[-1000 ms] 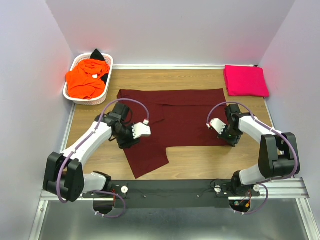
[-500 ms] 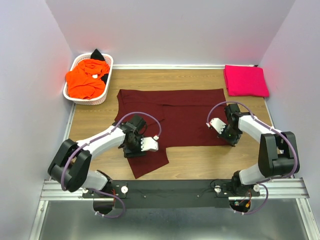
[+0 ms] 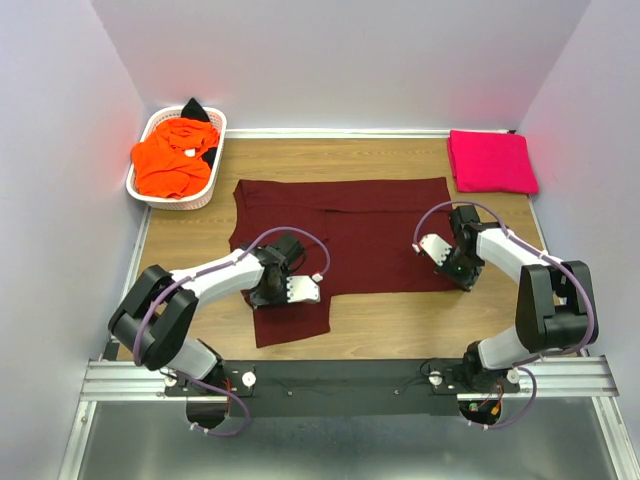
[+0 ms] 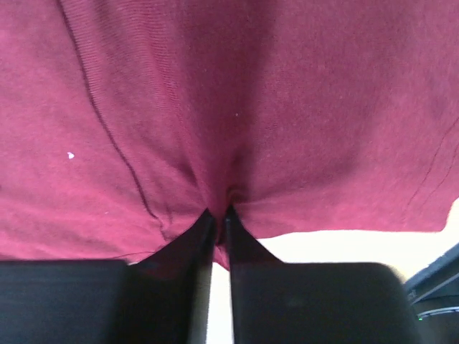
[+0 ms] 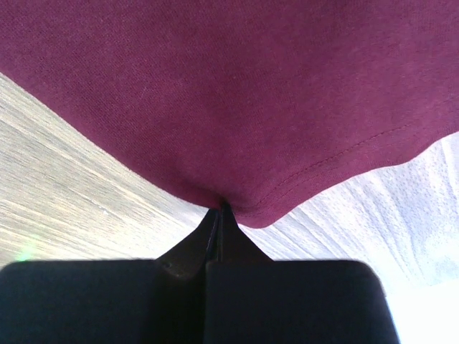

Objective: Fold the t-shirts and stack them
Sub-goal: Fold the tshirt

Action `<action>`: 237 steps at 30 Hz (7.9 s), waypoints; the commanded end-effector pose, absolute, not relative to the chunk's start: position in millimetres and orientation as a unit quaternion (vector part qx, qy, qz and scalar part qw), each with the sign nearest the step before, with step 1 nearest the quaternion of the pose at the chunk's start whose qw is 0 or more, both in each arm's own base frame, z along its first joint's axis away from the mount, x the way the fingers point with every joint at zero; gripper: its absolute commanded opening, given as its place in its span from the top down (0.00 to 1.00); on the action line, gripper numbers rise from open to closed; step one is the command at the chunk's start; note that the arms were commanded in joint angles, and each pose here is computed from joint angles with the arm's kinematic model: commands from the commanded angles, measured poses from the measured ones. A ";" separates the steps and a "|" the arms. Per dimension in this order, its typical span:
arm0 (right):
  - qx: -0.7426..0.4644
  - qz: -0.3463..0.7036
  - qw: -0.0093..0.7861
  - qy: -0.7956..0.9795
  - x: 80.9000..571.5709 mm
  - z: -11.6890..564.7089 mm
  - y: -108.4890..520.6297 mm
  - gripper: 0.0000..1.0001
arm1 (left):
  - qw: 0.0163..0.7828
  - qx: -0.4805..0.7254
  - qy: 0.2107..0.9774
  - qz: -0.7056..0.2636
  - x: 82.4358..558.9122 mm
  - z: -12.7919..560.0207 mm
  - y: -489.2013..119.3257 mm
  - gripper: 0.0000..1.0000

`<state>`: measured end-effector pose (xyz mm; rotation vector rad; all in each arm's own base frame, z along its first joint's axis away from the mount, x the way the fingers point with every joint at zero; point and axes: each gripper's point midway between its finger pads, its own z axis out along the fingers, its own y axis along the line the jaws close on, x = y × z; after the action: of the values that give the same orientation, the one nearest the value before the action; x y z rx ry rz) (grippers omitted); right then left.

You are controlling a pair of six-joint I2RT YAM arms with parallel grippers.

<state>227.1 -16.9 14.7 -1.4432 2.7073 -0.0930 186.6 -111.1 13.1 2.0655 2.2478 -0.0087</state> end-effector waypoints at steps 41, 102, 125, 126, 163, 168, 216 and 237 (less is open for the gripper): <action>-0.491 -0.025 0.094 0.866 348.0 73.8 -19.9 0.99 | 0.158 0.645 0.747 0.040 348.7 129.4 -91.2 1.00; -0.209 0.162 0.094 0.960 354.9 53.6 -8.0 0.48 | 0.222 0.390 0.877 -0.171 342.4 94.3 -14.3 0.44; -0.157 0.158 0.026 0.975 340.6 -2.1 -18.0 0.64 | 0.180 0.360 0.882 -0.247 313.9 32.4 -33.8 0.72; -0.157 0.154 0.022 0.975 339.1 -3.6 -19.4 0.73 | 0.173 0.360 0.883 -0.248 310.9 29.5 -33.1 0.81; -0.196 0.306 0.146 0.920 348.2 119.4 120.0 0.47 | 0.189 0.399 0.852 -0.282 278.3 89.2 -78.2 0.56; -0.204 0.349 0.149 0.903 346.9 114.7 185.9 0.48 | 0.157 0.378 0.858 -0.310 271.8 67.3 -89.4 0.56; -0.231 0.388 0.050 0.891 274.7 36.3 390.8 0.66 | 0.148 0.325 0.891 -0.281 288.4 53.4 -69.0 0.53; -0.218 0.375 0.048 0.900 276.5 28.8 385.4 0.61 | 0.137 0.313 0.897 -0.282 289.8 47.0 -65.1 0.53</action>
<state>268.6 379.7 28.9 -0.6737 2.7571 1.1590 285.0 -68.6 44.9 0.9210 2.5873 -0.8341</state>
